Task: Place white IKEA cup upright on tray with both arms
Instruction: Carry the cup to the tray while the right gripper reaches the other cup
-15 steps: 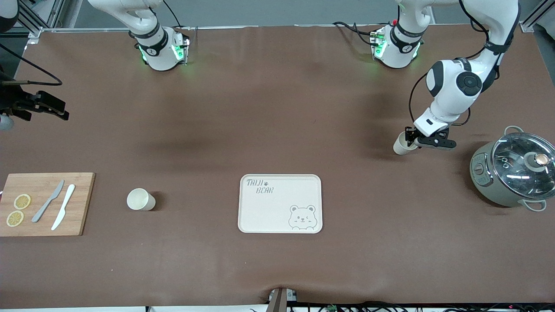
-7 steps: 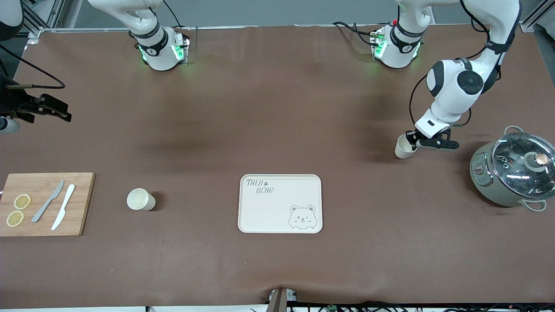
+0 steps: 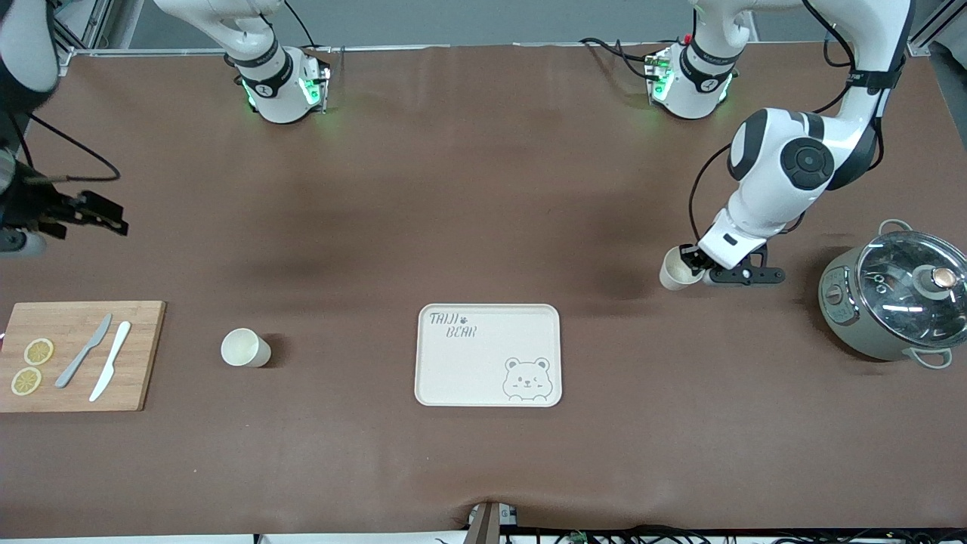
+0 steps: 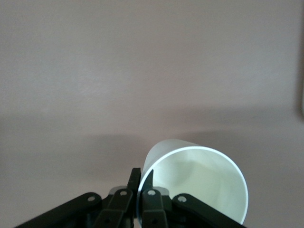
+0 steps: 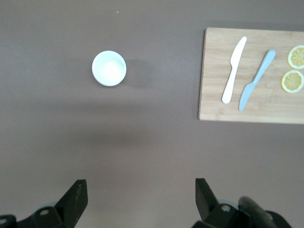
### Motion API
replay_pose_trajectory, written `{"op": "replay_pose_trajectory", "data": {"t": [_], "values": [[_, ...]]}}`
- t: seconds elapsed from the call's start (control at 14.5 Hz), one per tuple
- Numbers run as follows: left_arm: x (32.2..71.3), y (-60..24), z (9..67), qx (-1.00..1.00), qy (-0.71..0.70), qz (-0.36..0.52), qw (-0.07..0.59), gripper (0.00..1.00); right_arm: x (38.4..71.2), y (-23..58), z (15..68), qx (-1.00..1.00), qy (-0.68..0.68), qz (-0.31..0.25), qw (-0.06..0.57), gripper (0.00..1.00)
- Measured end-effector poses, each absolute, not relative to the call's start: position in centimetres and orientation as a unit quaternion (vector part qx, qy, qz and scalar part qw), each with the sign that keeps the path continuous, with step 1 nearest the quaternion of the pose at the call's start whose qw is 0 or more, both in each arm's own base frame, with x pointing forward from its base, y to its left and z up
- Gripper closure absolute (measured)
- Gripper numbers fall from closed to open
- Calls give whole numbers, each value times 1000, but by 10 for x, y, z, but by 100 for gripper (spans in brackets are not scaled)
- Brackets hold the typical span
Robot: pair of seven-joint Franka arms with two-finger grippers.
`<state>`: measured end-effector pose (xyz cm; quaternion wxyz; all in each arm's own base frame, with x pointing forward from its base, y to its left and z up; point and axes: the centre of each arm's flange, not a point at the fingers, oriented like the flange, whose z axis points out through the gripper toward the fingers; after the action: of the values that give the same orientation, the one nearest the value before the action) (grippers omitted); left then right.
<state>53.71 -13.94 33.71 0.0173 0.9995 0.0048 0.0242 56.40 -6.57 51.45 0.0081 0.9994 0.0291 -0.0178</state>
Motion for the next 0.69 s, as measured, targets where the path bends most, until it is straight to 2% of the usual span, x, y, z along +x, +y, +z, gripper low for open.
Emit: {"op": "replay_pose_trajectory", "data": {"t": [0.34, 0.55, 0.69], "values": [[580, -236, 354, 998, 50, -13, 28, 95, 589, -65, 433, 998, 32, -44, 11, 0], [597, -289, 344, 997, 71, -21, 38, 95, 605, -62, 403, 999, 32, -30, 9, 0], [606, -314, 336, 995, 82, -21, 46, 95, 613, -58, 390, 1000, 15, -13, -21, 0]]}}
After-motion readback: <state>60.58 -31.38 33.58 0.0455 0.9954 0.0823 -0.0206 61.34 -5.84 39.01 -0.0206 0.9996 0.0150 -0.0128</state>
